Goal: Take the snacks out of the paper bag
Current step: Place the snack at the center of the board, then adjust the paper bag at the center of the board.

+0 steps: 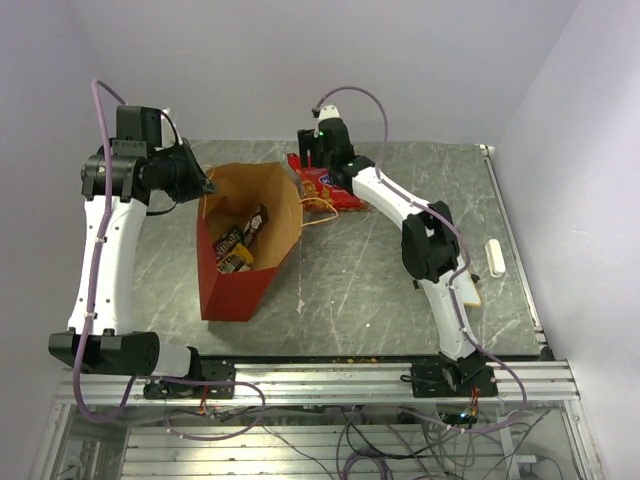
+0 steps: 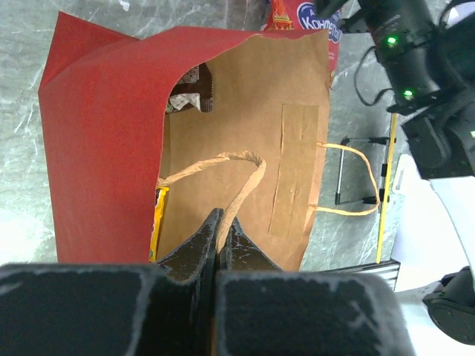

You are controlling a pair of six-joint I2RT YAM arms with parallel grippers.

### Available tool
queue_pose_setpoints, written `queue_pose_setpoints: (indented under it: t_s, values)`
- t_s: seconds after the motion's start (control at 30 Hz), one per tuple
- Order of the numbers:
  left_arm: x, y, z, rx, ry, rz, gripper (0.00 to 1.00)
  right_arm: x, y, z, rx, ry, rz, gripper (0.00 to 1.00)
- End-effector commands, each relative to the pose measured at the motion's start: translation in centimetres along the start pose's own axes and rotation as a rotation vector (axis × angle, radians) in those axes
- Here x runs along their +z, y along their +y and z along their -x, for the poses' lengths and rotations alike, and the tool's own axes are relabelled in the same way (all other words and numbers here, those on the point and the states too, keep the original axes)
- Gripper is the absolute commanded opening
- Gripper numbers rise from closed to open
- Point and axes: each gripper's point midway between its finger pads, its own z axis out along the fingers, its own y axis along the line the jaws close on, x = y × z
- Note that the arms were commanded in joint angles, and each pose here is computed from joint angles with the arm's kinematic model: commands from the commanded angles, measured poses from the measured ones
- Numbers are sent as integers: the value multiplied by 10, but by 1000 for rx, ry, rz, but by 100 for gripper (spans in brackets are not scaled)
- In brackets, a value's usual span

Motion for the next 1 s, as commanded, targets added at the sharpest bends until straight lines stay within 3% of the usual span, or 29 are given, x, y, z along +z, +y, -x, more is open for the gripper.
queue_pose_setpoints:
  t_s: [0.0,0.3,0.43,0.5,0.57,0.67,0.73,0.8,0.9,0.97]
  values:
    - [-1,-3,1,15,-10,-33,7,-59,1,64,123,-17,74,73]
    - [8,2,0,43,1,-30,7,-174,24,47,250,252,250,84]
    - [7,0,3,51,-15,-39,7,-218,65,50,361,288,506,85]
    - [7,-1,5,57,-26,-41,7,-233,86,35,413,342,643,86]
    - [7,0,8,61,-33,-35,7,-243,94,18,440,382,682,97]
    - [6,-2,14,68,-50,-31,7,-252,99,0,411,403,714,96]
    - [4,-3,18,73,-63,-29,7,-255,102,-4,387,414,747,83]
    - [1,-4,23,92,-81,-22,7,-254,103,-7,366,429,761,60]
    - [-4,1,39,128,-131,29,7,-250,109,-12,327,455,776,16]
    - [-11,1,53,158,-178,59,7,-254,125,-15,277,468,815,2]
